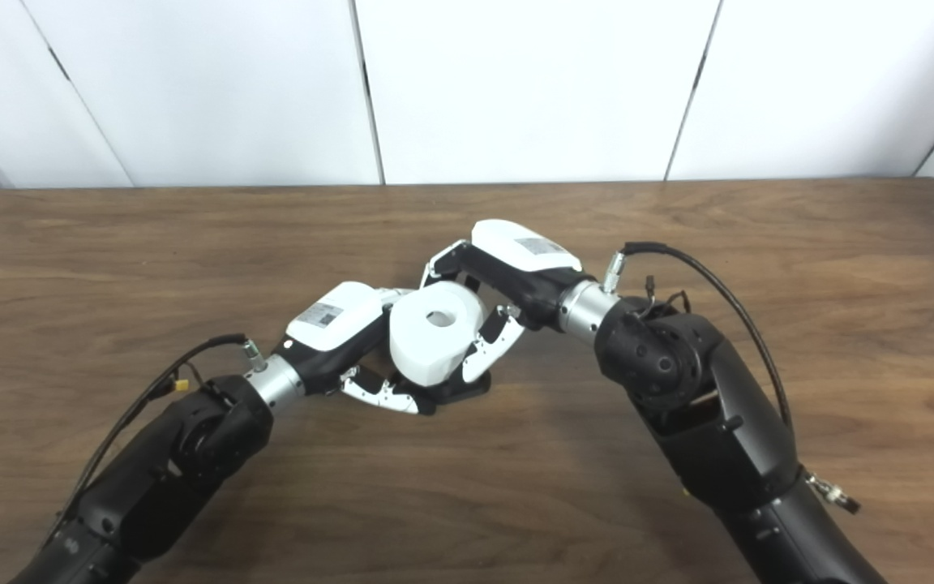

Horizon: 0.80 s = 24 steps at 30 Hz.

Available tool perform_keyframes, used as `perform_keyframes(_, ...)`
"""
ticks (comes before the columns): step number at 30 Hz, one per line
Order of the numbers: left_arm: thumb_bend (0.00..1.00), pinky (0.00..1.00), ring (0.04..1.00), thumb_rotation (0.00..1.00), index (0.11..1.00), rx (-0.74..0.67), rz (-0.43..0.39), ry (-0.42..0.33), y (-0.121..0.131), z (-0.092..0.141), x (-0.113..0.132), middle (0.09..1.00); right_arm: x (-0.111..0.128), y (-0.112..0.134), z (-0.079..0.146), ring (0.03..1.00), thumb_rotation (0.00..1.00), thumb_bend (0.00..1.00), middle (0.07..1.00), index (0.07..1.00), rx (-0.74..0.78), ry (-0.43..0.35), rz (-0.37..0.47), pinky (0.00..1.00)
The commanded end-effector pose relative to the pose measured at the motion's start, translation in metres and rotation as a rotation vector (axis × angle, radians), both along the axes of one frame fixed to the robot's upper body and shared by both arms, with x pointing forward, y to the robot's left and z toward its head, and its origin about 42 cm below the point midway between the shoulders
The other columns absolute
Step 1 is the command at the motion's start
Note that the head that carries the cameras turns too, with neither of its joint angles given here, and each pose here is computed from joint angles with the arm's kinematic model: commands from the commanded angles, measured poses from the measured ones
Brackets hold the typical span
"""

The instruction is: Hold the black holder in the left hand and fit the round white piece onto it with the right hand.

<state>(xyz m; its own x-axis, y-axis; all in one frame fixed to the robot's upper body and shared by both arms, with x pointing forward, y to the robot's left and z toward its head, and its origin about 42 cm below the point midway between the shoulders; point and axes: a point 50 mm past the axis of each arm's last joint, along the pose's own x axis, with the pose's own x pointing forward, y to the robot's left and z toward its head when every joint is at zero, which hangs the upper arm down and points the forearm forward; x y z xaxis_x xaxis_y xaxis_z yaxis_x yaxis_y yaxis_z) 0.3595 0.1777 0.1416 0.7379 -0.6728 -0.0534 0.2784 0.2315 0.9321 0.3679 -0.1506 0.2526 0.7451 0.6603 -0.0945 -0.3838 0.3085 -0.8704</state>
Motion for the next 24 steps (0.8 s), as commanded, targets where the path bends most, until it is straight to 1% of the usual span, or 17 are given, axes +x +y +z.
perform_keyframes(1, 0.52, 0.82, 0.873, 0.07, 0.484, 0.080, -0.018, 0.077, -0.002, -0.017, -0.009, 0.837, 0.005, -0.003, 0.012, 0.738, 0.13, 0.52, 0.719, 0.480, -0.020, -0.047, 0.020, 0.63)
perform_keyframes(7, 0.52, 0.82, 0.869, 0.07, 0.485, 0.078, -0.019, 0.076, -0.003, -0.017, -0.008, 0.836, 0.005, -0.005, 0.015, 0.739, 0.13, 0.52, 0.720, 0.480, -0.054, -0.045, 0.044, 0.63)
perform_keyframes(11, 0.52, 0.82, 0.868, 0.07, 0.484, 0.077, -0.013, 0.078, -0.003, -0.017, -0.008, 0.838, 0.004, -0.008, 0.025, 0.734, 0.13, 0.52, 0.714, 0.480, -0.068, -0.063, 0.063, 0.64)
perform_keyframes(17, 0.52, 0.82, 0.866, 0.07, 0.485, 0.083, -0.011, 0.075, -0.003, -0.015, -0.007, 0.840, 0.000, -0.012, 0.038, 0.740, 0.13, 0.52, 0.714, 0.480, -0.106, -0.066, 0.071, 0.66)
perform_keyframes(24, 0.52, 0.83, 0.870, 0.07, 0.485, 0.078, -0.011, 0.083, -0.002, -0.015, -0.007, 0.845, -0.004, -0.007, 0.039, 0.746, 0.13, 0.52, 0.721, 0.480, -0.096, -0.057, 0.079, 0.66)
